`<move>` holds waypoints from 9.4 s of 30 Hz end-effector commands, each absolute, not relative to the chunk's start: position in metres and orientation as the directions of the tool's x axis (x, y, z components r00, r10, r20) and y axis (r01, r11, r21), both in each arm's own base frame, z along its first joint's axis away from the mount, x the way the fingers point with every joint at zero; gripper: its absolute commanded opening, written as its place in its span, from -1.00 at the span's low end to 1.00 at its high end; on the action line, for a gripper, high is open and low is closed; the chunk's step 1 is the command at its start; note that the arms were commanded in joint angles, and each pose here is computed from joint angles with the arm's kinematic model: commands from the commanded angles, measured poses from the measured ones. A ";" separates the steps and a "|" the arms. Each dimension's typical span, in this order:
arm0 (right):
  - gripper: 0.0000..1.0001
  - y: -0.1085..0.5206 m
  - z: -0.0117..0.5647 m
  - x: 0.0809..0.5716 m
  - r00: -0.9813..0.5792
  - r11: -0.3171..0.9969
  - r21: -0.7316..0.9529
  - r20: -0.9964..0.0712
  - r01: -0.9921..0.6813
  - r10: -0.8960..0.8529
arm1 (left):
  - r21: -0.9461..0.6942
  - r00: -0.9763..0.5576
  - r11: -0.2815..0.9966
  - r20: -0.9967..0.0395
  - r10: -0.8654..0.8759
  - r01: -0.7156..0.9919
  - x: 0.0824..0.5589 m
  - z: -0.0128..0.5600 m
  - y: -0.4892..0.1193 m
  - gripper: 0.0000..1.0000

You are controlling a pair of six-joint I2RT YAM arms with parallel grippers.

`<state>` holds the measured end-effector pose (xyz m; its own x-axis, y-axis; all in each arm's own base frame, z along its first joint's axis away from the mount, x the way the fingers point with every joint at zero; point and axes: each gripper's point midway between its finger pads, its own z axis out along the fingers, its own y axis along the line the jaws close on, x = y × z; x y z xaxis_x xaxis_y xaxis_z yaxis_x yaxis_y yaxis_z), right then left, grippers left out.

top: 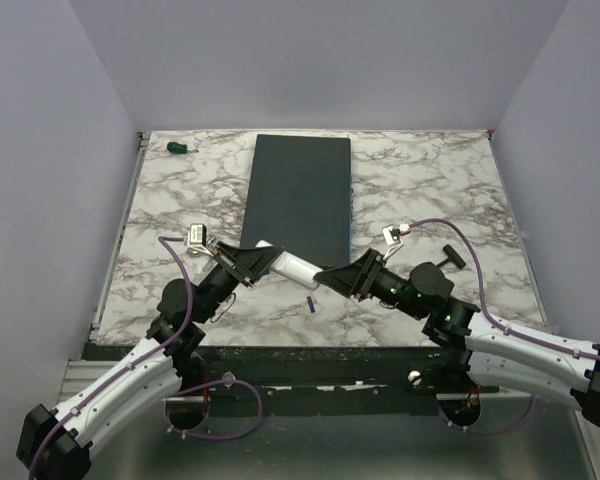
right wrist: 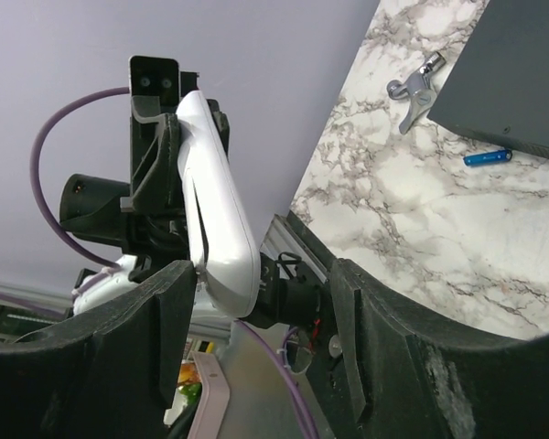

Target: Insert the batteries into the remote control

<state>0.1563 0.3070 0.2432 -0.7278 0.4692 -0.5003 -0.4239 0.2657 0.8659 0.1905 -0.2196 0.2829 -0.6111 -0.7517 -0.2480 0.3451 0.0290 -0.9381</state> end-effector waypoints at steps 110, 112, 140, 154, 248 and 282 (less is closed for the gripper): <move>0.30 0.328 0.230 0.150 -0.210 0.553 -0.019 -0.914 -0.833 -0.348 | -0.983 -0.648 0.065 -0.163 -0.744 0.173 0.200 0.249 -0.223 -1.00; 0.26 0.328 0.229 0.150 -0.209 0.552 -0.021 -0.913 -0.834 -0.350 | -0.982 -0.648 0.066 -0.165 -0.744 0.174 0.200 0.250 -0.223 -1.00; -0.21 0.330 0.234 0.148 -0.206 0.544 0.004 -0.928 -0.839 -0.310 | -0.983 -0.652 0.063 -0.161 -0.741 0.171 0.200 0.248 -0.225 -1.00; -0.23 0.311 0.248 0.163 -0.217 0.653 0.031 -0.954 -0.756 -0.206 | -0.986 -0.643 0.116 -0.168 -0.747 0.122 0.203 0.231 -0.222 -1.00; -0.16 0.335 0.023 0.193 -0.721 0.918 0.057 -0.638 -0.393 -0.269 | -0.918 -0.559 0.393 -0.349 -0.752 0.046 0.189 0.174 -0.145 -1.00; -0.99 0.323 0.167 0.169 -0.561 0.749 0.332 -0.825 -0.573 -0.063 | -0.905 -0.570 0.395 -0.410 -0.712 0.158 0.187 0.196 -0.152 -1.00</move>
